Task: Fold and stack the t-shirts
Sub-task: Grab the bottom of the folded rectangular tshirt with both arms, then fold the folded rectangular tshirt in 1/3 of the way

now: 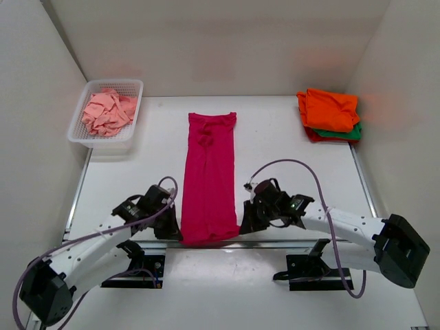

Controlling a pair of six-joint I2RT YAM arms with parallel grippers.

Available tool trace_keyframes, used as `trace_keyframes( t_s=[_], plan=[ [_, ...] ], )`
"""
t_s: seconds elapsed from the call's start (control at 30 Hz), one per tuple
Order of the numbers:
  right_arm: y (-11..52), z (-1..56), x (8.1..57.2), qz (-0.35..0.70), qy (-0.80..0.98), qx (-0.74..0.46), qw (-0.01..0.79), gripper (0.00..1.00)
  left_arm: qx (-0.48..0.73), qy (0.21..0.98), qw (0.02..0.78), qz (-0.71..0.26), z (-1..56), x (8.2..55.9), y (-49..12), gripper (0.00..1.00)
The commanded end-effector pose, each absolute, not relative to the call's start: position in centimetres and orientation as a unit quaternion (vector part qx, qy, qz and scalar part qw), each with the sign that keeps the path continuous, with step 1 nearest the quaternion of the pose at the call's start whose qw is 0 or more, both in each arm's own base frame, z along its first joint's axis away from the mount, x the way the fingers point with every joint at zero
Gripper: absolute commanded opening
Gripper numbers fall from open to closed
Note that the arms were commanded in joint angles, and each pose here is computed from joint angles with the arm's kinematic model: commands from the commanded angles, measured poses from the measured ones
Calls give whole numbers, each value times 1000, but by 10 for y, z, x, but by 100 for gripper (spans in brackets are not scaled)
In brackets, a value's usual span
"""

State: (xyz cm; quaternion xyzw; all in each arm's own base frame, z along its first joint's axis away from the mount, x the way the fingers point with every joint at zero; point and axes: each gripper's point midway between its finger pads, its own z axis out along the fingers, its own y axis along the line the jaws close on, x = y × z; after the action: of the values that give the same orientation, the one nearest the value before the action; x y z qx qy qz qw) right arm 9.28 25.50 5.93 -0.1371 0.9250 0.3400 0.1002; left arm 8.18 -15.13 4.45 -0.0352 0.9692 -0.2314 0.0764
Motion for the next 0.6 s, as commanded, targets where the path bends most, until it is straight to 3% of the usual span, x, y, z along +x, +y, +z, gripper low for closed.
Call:
trace_keyframes(
  t_s=[0.0,0.27,0.57],
  plan=[
    [259,96,116,375,902,-185,111,0,-9,968,100,-232,75,115,-160,0],
    [259,138,220,364,891,-214,169,1,-20,957,171,-232,120,220,-162,0],
    [250,137,296,333,900,-205,193,0,-47,947,229,-221,145,322,-152,0]
  ],
)
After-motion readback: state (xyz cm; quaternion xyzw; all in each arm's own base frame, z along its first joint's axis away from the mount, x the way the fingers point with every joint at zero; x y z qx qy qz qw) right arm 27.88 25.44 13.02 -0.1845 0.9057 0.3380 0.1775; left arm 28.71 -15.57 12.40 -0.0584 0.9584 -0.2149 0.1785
